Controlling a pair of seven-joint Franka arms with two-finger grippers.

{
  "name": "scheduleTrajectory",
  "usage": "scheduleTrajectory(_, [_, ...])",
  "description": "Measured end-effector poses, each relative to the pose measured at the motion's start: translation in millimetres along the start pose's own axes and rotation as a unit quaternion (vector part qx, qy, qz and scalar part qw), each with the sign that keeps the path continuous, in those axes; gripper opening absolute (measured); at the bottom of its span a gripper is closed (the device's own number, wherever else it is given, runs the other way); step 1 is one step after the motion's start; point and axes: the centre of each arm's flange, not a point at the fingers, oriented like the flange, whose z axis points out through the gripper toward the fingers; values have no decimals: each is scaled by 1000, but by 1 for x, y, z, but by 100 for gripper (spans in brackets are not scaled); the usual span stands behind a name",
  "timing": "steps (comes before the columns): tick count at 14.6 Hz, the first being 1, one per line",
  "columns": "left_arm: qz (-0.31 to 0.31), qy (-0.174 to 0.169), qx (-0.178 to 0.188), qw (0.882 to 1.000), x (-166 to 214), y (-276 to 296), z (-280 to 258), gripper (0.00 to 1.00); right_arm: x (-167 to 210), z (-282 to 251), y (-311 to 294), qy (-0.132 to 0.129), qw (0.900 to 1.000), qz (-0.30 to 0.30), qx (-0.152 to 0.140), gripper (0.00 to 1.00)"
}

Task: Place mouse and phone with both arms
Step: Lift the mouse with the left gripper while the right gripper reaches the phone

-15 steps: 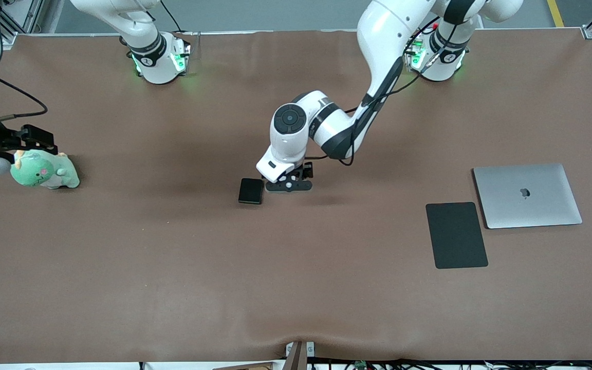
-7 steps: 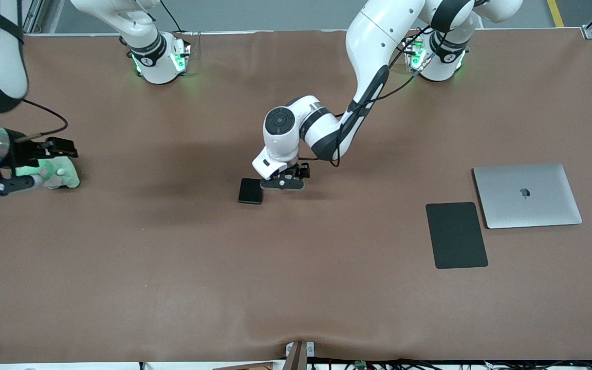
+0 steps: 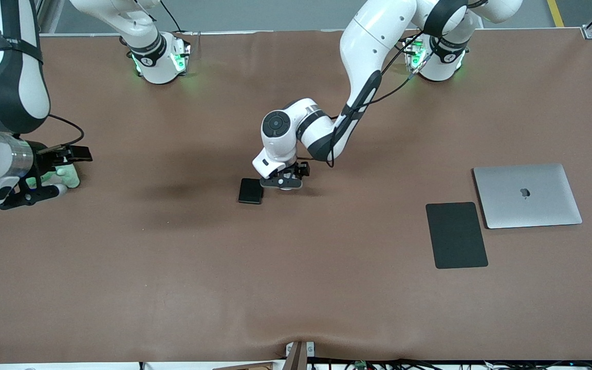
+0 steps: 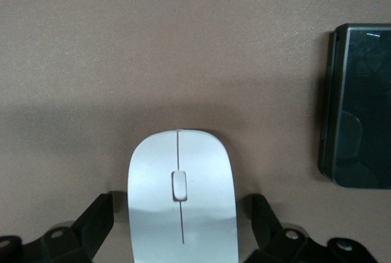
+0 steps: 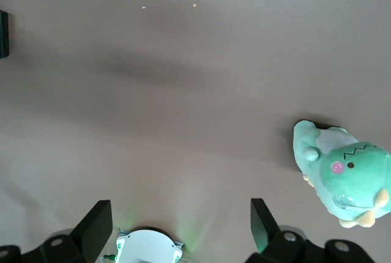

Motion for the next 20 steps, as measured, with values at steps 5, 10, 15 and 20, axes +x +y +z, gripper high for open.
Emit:
scheduleTrajectory(5, [-18,4,-5,1000,2,3,-6,76,19,3,-53,7,1000,-26,10,100])
scheduleTrajectory(10, [-25,4,-1,1000,11,0,-26,61,51,18,-121,30,999,-16,42,100])
scheduleTrajectory(15, [-88,9,-16,996,74,-60,-115,61,85,49,-171,44,999,-7,27,100])
scheduleTrajectory(20, [-102,-37,-46,993,143,-195,-202,61,124,98,-200,58,998,2,33,100])
